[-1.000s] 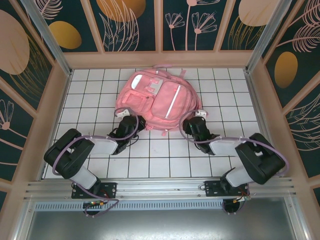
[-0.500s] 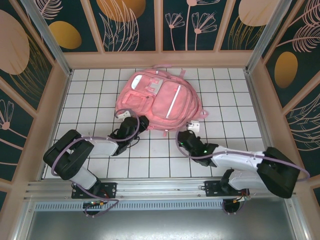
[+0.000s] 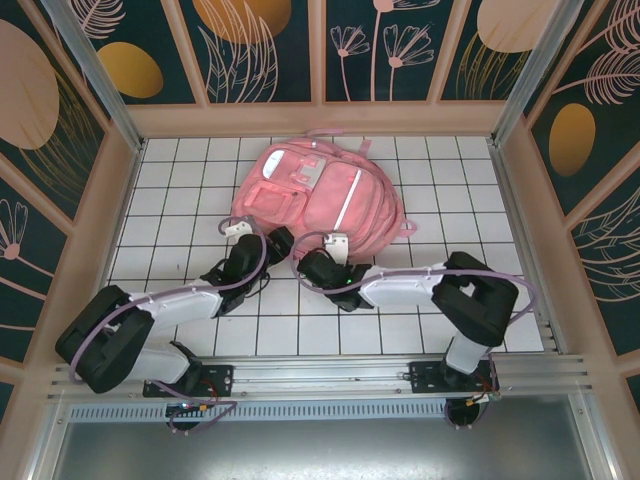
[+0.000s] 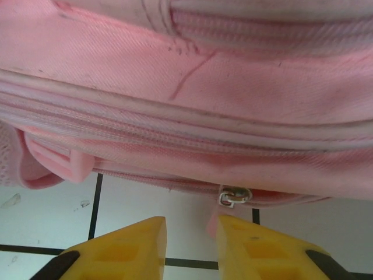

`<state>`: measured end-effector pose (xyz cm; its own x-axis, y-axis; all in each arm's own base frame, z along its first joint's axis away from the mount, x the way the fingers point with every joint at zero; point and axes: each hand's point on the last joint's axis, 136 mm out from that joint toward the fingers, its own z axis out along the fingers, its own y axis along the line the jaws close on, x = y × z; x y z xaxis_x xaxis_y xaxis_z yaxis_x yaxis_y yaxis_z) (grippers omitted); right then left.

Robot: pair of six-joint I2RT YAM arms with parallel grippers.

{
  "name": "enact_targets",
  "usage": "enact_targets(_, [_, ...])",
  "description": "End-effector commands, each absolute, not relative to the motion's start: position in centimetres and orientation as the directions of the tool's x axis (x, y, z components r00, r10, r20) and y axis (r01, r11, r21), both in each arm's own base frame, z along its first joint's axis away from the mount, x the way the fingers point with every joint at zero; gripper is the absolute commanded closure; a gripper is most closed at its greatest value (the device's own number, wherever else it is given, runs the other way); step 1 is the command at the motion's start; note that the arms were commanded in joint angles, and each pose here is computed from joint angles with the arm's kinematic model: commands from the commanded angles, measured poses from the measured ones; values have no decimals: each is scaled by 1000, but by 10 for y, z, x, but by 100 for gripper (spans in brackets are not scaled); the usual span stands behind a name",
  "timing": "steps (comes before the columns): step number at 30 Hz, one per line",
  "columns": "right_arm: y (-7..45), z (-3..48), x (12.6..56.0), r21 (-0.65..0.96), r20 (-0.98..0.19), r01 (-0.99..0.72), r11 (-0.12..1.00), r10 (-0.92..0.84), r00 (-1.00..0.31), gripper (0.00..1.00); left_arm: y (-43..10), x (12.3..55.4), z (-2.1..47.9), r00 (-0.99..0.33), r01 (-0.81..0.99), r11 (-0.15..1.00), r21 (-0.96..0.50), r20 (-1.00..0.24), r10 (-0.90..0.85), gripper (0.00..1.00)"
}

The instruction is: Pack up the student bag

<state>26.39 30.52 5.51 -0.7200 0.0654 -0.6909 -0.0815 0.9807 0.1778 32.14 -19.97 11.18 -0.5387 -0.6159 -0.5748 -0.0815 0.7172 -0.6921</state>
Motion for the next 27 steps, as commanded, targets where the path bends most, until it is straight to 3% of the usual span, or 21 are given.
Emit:
enact_targets(1, [304, 43, 260, 137, -660, -55, 989, 50, -750, 71, -185, 315, 106, -524, -107, 757, -645, -611, -594, 26])
enact_targets(27, [285, 25, 279, 84, -672, 63, 994, 103, -734, 72, -175, 308, 108, -507, -108, 753, -649, -616, -603, 25])
